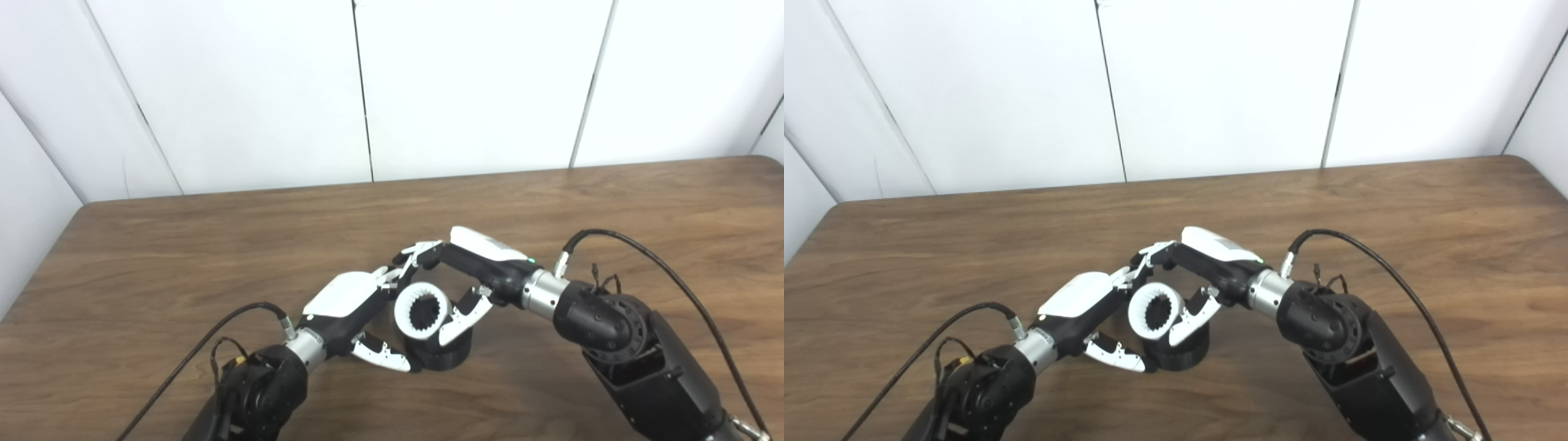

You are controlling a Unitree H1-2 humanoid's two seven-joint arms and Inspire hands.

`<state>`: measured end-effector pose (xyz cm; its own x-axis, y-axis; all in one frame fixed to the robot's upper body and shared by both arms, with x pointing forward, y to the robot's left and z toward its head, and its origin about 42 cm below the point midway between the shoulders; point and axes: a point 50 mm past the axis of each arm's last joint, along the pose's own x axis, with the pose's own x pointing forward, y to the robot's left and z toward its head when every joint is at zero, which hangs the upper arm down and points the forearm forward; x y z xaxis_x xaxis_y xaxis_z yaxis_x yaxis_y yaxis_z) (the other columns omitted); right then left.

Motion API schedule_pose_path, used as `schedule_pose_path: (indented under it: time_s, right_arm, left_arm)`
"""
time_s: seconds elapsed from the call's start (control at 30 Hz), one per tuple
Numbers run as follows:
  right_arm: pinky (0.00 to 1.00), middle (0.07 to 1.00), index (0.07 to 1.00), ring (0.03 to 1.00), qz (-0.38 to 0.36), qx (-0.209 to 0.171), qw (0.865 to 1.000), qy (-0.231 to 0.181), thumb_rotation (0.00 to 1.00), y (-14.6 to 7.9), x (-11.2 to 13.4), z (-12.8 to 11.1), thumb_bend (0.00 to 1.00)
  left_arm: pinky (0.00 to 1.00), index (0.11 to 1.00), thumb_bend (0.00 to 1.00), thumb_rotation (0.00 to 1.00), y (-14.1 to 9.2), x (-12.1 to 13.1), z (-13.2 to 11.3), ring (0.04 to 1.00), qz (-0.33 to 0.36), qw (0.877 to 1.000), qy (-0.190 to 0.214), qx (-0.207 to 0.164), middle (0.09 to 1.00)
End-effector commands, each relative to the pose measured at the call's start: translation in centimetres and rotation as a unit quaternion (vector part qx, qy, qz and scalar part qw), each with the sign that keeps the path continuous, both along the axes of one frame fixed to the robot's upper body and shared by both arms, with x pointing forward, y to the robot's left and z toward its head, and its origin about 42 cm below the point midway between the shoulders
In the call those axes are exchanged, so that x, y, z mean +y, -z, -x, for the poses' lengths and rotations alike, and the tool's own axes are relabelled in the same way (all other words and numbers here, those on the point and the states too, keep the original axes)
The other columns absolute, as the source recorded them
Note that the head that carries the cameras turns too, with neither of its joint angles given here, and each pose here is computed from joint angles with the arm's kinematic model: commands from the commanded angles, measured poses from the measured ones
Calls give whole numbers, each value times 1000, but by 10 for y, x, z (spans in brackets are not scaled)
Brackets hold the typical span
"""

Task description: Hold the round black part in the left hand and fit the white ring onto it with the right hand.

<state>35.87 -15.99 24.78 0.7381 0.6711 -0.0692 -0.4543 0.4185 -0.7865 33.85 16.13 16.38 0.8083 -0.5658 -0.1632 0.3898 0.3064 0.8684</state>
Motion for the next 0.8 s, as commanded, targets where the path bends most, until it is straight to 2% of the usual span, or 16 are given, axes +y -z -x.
schedule_pose_path:
  time_s: [0.0,0.3,0.77]
  right_arm:
    - [825,847,491,915,-33,-36,999,4,147,-28,1,-6,525]
    - [868,848,491,916,-54,-23,998,29,149,-32,-10,-7,524]
    - [868,839,492,899,-77,9,995,62,151,-4,-28,1,524]
  left_arm:
    - [903,734,914,422,-2,3,-4,1000,-6,1000,0,-3,987]
    - [910,744,925,428,-5,3,-5,1000,-8,1000,-2,-2,986]
    - [909,732,930,407,-11,6,-6,1000,-4,1000,-5,-4,984]
